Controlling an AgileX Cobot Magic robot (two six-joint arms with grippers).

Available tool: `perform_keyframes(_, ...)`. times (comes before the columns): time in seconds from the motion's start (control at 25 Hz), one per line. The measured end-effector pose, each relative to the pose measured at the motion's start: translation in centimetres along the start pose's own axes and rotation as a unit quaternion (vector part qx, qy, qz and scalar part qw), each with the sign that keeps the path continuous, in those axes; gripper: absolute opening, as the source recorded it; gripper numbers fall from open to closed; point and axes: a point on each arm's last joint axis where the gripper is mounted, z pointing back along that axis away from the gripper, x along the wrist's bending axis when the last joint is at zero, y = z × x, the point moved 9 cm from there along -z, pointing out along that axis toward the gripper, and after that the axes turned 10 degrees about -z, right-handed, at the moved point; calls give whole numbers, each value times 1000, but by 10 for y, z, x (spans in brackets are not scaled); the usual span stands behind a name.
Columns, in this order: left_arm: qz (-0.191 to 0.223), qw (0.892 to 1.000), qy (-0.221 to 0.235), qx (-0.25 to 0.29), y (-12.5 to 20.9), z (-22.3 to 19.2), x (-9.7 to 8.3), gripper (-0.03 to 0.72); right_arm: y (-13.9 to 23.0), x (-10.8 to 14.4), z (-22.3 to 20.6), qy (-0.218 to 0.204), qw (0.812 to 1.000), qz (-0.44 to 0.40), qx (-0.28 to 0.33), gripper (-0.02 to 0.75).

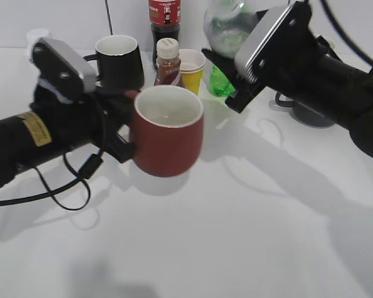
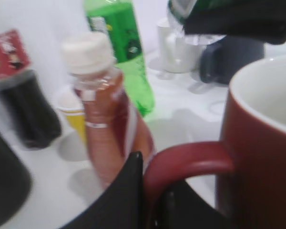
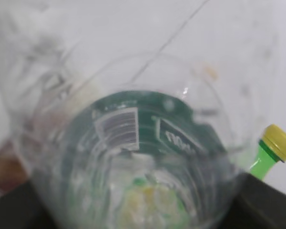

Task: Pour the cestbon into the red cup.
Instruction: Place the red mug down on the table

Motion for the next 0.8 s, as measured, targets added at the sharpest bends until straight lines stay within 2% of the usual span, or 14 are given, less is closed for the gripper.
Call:
perform_keyframes(0.16, 22, 998, -59, 7, 0, 17, 19, 38, -8, -3, 0, 5, 995, -102, -22, 465)
perform_keyframes(0.32, 59, 988, -141, 7, 7, 38, 42, 38, -11, -8, -1, 12, 984, -173, -29, 465)
perform_keyframes(0.52, 93, 972, -218, 9, 16, 54, 69, 38, -6, -21, -1, 49, 974, -219, -25, 465)
perform_keyframes(0.68, 95, 962, -255, 18, 26, 64, 93, 38, 1, -35, 1, 93, 964, -247, -17, 465)
perform_keyframes(0.8, 92, 954, -285, 25, 36, 74, 114, 38, 3, -39, 1, 102, 962, -253, -14, 465)
